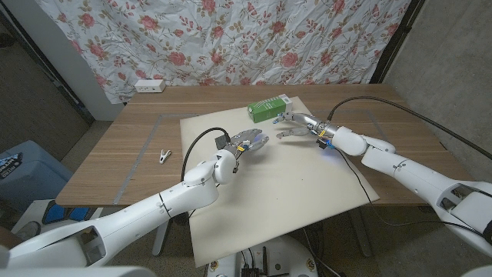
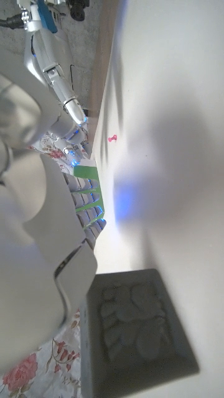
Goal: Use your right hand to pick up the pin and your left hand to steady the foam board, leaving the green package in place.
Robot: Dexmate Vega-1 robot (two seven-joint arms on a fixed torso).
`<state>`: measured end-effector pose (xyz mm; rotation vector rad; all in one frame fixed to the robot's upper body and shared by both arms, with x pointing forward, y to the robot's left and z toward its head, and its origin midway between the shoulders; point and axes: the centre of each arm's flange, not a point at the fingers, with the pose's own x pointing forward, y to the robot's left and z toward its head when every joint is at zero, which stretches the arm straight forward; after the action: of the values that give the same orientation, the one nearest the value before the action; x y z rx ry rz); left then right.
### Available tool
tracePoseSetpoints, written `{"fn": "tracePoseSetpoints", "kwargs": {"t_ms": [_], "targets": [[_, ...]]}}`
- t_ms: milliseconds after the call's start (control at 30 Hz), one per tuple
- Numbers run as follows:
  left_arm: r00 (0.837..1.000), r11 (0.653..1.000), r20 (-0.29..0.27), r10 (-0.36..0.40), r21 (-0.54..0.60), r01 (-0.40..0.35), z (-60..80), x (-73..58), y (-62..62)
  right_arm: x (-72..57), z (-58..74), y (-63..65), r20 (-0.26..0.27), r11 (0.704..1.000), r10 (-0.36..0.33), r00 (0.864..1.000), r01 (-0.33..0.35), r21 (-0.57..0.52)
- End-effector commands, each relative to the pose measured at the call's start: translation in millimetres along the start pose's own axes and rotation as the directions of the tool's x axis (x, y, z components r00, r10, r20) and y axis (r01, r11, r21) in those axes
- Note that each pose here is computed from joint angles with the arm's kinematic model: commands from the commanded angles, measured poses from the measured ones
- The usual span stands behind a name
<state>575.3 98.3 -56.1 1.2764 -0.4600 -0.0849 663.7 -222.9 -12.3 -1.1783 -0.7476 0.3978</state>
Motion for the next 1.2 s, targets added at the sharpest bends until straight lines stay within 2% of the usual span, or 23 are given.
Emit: {"fn": "tracePoseSetpoints", "kwargs": {"t_ms": [33, 333, 567, 1000, 1200], "targets": [[0.999, 0.999, 0.023, 0.042, -0.029, -0.041, -5.6, -4.7, 14.5, -0.9, 1.2, -8.8, -0.021, 0.999, -0.037, 0.999, 0.037, 0.009], [0.994, 0.988, 0.021, 0.104, -0.113, -0.101, -14.6, -10.9, 24.3, -1.6, 0.2, -13.7, -0.028, 0.996, -0.075, 0.997, 0.076, 0.039], [0.986, 0.975, 0.04, 0.162, -0.16, -0.153, -23.6, -18.6, 31.2, -4.7, -2.2, -17.6, -0.038, 0.991, -0.107, 0.993, 0.11, 0.079], [0.963, 0.923, 0.015, 0.269, -0.29, -0.253, -47.5, -27.9, 49.2, -9.6, -7.5, -21.3, -0.074, 0.973, -0.157, 0.985, 0.168, 0.16], [0.953, 0.892, 0.007, 0.302, -0.356, -0.279, -62.0, -29.3, 54.1, -7.6, -5.1, -23.0, -0.094, 0.969, -0.166, 0.982, 0.18, 0.169]]}}
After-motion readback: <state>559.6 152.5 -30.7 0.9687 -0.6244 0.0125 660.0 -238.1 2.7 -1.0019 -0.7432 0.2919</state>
